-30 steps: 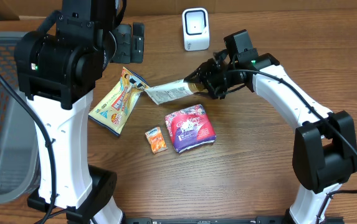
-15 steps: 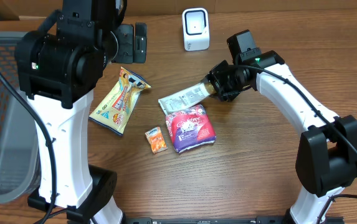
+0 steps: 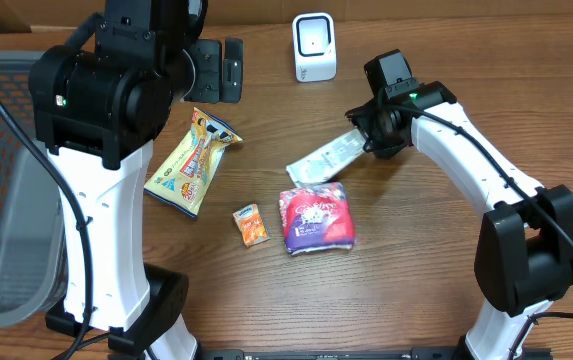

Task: Scan the item barcode

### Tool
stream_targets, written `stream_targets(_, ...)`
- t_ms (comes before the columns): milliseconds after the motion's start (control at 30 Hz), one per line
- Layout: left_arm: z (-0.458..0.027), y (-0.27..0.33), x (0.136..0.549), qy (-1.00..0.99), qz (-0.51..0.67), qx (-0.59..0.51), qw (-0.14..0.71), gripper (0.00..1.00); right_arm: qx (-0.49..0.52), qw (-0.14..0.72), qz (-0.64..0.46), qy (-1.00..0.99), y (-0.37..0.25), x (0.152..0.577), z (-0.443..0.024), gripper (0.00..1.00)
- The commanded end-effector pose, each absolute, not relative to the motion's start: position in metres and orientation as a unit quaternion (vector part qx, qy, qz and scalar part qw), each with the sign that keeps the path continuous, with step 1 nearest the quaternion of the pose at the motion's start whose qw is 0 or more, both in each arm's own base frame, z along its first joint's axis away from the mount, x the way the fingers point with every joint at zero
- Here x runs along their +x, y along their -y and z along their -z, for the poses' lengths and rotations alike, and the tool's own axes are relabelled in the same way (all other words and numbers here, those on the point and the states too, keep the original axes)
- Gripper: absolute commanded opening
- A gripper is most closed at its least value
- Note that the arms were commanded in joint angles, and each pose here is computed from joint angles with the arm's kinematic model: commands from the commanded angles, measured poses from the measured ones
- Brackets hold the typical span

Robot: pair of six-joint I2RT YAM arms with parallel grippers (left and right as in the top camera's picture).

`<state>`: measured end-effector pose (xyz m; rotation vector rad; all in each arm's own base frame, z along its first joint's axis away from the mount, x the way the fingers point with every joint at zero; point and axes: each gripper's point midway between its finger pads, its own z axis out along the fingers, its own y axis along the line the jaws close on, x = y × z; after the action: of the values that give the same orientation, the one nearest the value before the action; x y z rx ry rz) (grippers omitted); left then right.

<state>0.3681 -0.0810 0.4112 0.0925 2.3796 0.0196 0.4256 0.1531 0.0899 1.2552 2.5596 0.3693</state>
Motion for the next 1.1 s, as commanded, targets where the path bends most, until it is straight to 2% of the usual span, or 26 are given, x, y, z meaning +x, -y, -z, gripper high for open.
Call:
stream_targets(0,-0.405,0.083,0.371,-0.932,-0.002,0.033,0.361,1.0,0.406,0.22,-0.03,-0.886,-0.109,0.436,-0.097,0.48)
stream_targets(267,-0.405,0.083,0.371,-0.932,-0.002,0.033,0.361,1.0,0.358,0.271,0.029,-0.893,-0.089,0.446,-0.106,0.5)
stream_targets(300,-0.405,0.083,0.371,-0.932,-0.002,0.033,0.361,1.0,0.35,0.274,0.028,-0.895,-0.09,0.448,-0.107,0.52)
stream_targets(500,-0.405,0.083,0.371,-0.932,-0.002,0.033,0.361,1.0,0.302,0.294,0.027,-0.906,-0.094,0.46,-0.112,0.77)
stream_targets(667,-0.405,0.083,0.371,-0.932,-0.002,0.033,0.361,1.0,0.267,0.31,0.021,-0.912,-0.099,0.469,-0.119,0.78)
stream_targets(700,-0.405,0.083,0.371,-0.932,-0.003,0.033,0.361,1.0,0.257,0.309,0.016,-0.915,-0.102,0.47,-0.121,0.82)
stream_targets(767,-0.405,0.083,0.371,-0.932,-0.003,0.033,0.361,1.0,0.24,0.286,-0.016,-0.927,-0.115,0.464,-0.127,0.98)
stream_targets(800,-0.405,0.083,0.371,-0.932,-0.003,0.033,0.361,1.0,0.237,0.271,-0.039,-0.932,-0.123,0.46,-0.13,1.0)
stream_targets(900,-0.405,0.082,0.371,-0.932,-0.003,0.033,0.361,1.0,0.269,0.159,-0.152,-0.938,-0.164,0.426,-0.128,1.0)
stream_targets(1000,-0.405,0.081,0.372,-0.932,-0.006,0.032,0.362,1.0,0.335,0.074,-0.147,-0.928,-0.17,0.394,-0.105,1.0)
stream_targets(1067,-0.405,0.082,0.372,-0.932,-0.006,0.032,0.362,1.0,0.346,0.056,-0.132,-0.927,-0.169,0.385,-0.088,1.0)
